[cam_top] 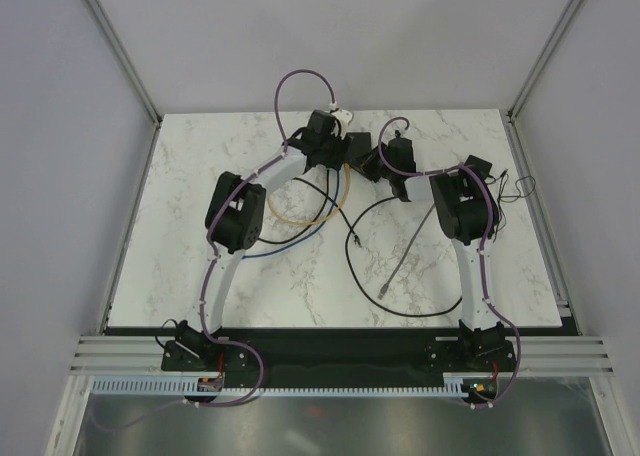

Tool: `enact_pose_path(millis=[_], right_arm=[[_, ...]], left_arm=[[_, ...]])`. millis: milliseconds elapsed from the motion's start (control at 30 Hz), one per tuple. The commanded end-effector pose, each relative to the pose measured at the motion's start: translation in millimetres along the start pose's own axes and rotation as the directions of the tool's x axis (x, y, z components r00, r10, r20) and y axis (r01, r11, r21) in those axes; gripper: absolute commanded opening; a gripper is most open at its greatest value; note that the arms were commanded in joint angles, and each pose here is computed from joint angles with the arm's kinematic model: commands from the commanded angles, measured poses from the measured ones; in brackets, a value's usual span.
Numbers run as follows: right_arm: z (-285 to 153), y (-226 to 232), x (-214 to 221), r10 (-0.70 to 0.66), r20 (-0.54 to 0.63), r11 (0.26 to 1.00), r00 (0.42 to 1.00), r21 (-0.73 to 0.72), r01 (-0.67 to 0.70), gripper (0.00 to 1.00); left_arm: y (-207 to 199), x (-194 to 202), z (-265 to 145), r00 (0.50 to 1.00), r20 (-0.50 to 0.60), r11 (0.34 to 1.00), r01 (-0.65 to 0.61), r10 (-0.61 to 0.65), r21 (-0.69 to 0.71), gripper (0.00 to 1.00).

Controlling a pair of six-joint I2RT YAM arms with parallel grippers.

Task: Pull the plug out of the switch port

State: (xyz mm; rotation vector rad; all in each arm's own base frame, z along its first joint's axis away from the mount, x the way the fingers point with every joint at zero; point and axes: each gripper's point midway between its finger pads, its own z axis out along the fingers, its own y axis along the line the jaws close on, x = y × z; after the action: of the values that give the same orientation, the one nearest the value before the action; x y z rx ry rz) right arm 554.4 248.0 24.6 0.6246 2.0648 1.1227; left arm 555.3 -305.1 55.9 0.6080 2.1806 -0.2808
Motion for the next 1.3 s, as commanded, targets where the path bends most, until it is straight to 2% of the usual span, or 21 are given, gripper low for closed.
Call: enact_pose_path(millis=[0, 100, 600, 767, 1067, 1233, 1267], right_arm=[[2, -45, 10, -0.006, -0.034, 0.992, 0.999, 0.123, 0.010, 0.00], [1, -45, 11, -0.004, -0.042, 0.993, 0.999, 0.116, 0.009, 0.00], [-4, -44, 18, 0.007, -0.061, 0.995, 0.998, 0.095, -0.001, 0.00], [-8, -46, 24, 0.018, -0.079, 0.995, 0.997, 0.103, -0.009, 0.00], [-39, -57, 41, -0.007, -0.100, 0.982, 0.995, 0.186, 0.026, 0.00], [-48, -31, 13, -0.074, -0.043, 0.989, 0.996, 0.127, 0.079, 0.00], [-53, -13, 4, -0.096, -0.027, 0.990, 0.995, 0.098, 0.098, 0.00]], left_arm=[[11, -21, -8, 0.985, 0.018, 0.979, -0.170, 0.173, -0.110, 0.66], [11, -14, 2, 0.977, -0.027, 0.964, -0.215, 0.213, -0.154, 0.67], [14, -6, 19, 0.971, -0.090, 0.950, -0.237, 0.223, -0.202, 0.66], [20, 2, 31, 0.970, -0.123, 0.942, -0.235, 0.210, -0.241, 0.69], [11, -10, 33, 0.984, -0.082, 0.961, -0.175, 0.161, -0.215, 0.71], [9, -19, 13, 0.989, -0.058, 0.969, -0.142, 0.133, -0.202, 0.67], [10, -23, 6, 0.992, -0.044, 0.970, -0.127, 0.120, -0.208, 0.67]])
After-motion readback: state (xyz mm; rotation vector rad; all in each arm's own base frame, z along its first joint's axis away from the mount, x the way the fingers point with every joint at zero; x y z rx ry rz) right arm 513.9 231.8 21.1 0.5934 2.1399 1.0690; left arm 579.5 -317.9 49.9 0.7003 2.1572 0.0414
